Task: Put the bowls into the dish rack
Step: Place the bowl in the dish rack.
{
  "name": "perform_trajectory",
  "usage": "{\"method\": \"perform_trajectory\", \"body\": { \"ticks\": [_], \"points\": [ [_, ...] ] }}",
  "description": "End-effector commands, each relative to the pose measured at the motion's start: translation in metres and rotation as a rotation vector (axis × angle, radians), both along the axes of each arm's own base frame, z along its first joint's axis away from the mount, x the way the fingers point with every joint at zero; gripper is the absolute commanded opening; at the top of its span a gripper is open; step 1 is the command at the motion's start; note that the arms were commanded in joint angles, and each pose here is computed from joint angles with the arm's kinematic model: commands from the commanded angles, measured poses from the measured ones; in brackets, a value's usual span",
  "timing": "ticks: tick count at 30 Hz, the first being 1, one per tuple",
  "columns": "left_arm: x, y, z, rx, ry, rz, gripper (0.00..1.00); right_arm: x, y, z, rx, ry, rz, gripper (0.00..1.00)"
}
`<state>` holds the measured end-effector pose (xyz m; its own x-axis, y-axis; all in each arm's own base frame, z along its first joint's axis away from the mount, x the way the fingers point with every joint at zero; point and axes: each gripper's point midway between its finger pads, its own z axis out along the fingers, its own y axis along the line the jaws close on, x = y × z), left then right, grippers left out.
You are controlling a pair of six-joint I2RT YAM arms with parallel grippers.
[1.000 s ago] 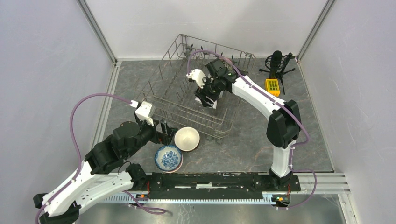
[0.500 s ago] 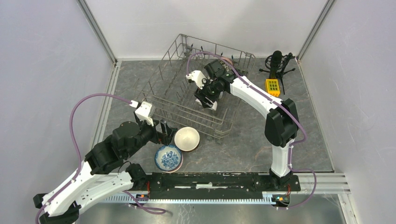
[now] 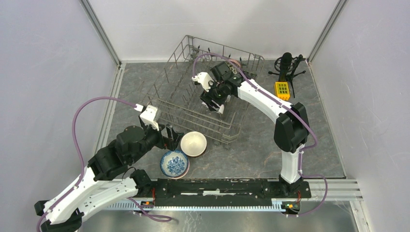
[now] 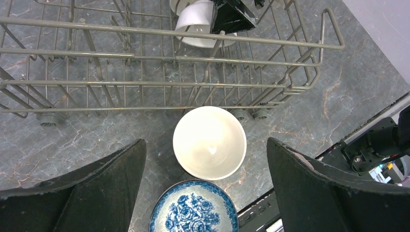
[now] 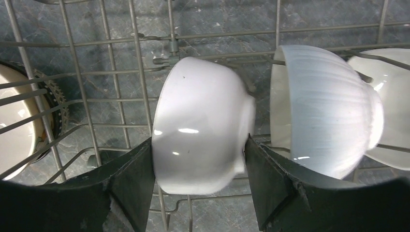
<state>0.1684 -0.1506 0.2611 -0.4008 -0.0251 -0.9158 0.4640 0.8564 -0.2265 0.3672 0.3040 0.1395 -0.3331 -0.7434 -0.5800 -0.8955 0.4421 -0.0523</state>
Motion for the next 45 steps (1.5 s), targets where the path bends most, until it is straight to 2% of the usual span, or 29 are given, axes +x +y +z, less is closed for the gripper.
{"method": "perform_trajectory", "body": {
  "ticks": [1,3,11,24,31,38,45],
  "points": [
    [-0.001,-0.001,0.001,0.013,-0.021,-0.024,1.0,0.013,0.005,0.046,0.066,-0.135,-0.018,0.72],
    [-0.001,-0.001,0.002,0.012,-0.022,-0.026,1.0,0.012,0.007,0.047,0.061,-0.143,-0.014,0.75],
    [-0.002,-0.001,0.002,0.007,-0.02,-0.03,1.0,0.014,0.008,0.073,0.078,-0.214,-0.048,0.77],
    [0.0,-0.001,0.0,0.013,-0.018,-0.022,1.0,-0.007,0.002,0.163,0.346,-0.356,-0.148,0.75],
    [0.002,0.002,0.0,0.02,-0.019,0.001,1.0,-0.056,0.014,0.185,0.55,-0.293,-0.111,0.68],
    [0.005,0.008,-0.002,0.036,-0.022,0.033,1.0,-0.106,0.027,0.205,0.629,-0.313,-0.048,0.67],
    [0.007,0.009,-0.006,0.049,-0.01,0.053,1.0,-0.137,0.019,0.199,0.64,-0.31,-0.025,0.65]
  ]
}}
